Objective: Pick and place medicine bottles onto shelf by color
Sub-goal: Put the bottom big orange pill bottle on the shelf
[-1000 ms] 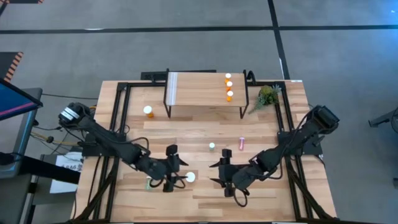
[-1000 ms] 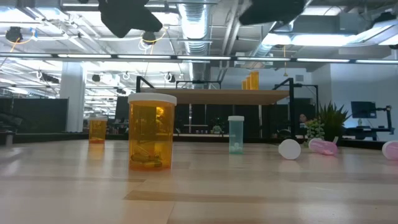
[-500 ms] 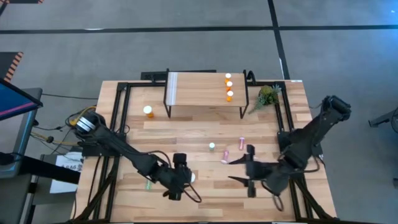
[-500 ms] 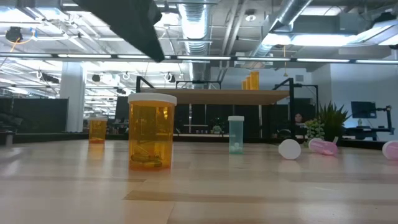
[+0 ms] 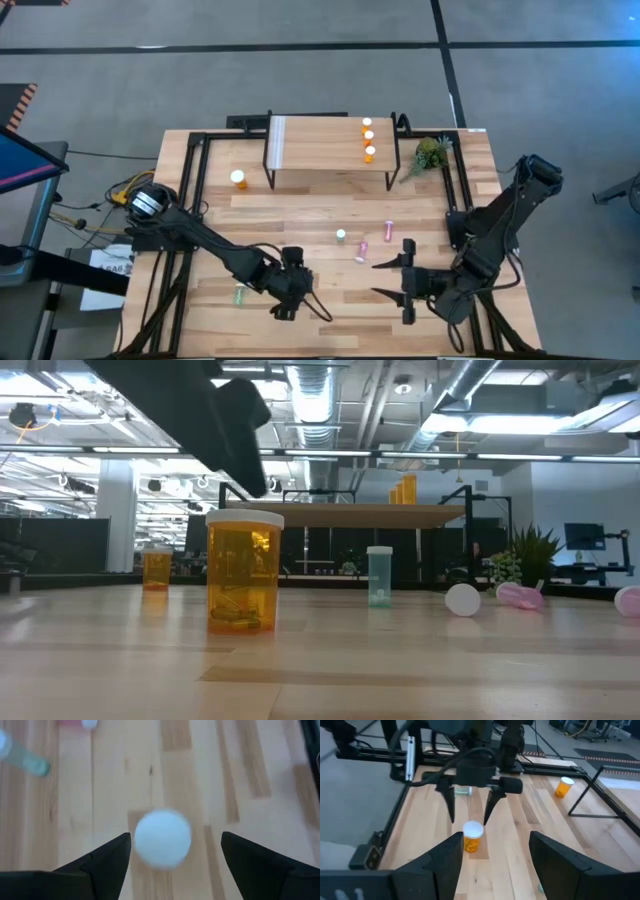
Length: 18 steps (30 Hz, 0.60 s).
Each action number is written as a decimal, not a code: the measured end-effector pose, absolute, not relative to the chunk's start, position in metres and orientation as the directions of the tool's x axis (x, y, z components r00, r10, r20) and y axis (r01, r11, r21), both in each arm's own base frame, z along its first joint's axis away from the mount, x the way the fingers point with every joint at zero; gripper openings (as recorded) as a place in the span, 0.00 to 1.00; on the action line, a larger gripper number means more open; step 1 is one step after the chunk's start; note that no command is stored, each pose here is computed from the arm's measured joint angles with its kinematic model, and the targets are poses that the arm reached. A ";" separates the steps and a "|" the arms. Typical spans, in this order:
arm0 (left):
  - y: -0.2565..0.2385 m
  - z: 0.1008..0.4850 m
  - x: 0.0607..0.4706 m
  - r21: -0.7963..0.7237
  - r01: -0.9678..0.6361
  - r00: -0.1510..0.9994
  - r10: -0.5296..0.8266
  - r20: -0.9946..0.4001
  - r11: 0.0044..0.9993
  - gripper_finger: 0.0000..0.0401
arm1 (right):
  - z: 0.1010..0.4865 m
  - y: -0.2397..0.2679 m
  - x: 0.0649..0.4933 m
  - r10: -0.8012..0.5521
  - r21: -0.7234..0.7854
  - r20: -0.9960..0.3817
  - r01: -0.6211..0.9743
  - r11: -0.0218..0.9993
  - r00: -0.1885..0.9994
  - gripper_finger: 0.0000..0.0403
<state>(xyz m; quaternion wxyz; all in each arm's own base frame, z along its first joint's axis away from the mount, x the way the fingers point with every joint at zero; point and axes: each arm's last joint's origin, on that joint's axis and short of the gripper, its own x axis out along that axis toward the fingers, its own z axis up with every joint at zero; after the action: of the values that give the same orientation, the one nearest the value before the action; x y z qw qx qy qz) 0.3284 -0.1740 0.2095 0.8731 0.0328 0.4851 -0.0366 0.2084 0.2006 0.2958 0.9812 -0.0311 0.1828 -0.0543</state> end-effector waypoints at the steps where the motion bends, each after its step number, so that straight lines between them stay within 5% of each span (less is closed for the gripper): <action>1: -0.173 0.209 0.328 0.040 0.101 0.524 -0.019 -0.852 0.994 0.74 | 0.296 0.200 0.209 -0.122 -0.084 -0.356 0.099 0.992 0.926 0.62; 18: -0.169 0.183 0.340 0.025 0.136 0.475 -0.043 -0.879 0.990 0.74 | 0.294 0.195 0.212 -0.152 -0.092 -0.364 0.127 0.988 0.919 0.62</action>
<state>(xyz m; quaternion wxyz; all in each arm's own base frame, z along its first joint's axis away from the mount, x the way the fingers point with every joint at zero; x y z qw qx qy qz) 0.3402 -0.1686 0.1830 0.8575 0.0457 0.5098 -0.0521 0.2122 0.1953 0.2940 0.9789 -0.0333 0.1884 -0.0714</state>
